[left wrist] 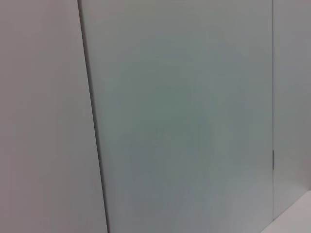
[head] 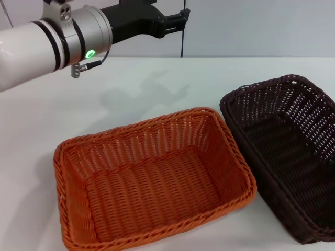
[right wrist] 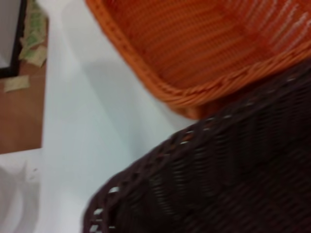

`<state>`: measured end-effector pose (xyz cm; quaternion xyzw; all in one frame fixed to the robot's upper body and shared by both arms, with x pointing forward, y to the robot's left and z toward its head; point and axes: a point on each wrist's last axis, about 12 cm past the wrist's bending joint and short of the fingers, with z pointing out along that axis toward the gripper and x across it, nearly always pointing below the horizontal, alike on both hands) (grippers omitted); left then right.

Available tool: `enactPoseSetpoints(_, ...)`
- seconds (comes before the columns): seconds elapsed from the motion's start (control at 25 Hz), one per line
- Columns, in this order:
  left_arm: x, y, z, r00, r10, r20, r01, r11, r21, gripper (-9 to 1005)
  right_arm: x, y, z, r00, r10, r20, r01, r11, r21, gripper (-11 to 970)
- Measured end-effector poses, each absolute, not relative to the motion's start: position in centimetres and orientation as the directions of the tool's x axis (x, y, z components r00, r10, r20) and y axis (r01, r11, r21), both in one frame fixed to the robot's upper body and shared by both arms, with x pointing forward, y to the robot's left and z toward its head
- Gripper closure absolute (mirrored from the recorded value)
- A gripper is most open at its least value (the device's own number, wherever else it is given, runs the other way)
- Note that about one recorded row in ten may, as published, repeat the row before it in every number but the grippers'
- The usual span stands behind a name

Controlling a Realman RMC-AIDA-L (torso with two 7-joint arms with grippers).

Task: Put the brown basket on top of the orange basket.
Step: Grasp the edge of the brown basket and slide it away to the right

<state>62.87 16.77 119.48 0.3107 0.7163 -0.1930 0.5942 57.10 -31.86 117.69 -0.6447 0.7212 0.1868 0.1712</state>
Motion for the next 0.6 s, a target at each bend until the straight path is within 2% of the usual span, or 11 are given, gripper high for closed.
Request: enactPoseSetpoints(0.6, 63.4, 16.7, 118.7, -0.131, 0.185, -0.974, 0.648, 0.76, 0.057, 167, 54.3, -27.9, 116.4, 0.026, -0.869, -0.494, -0.957, -0.165, 0.239, 413)
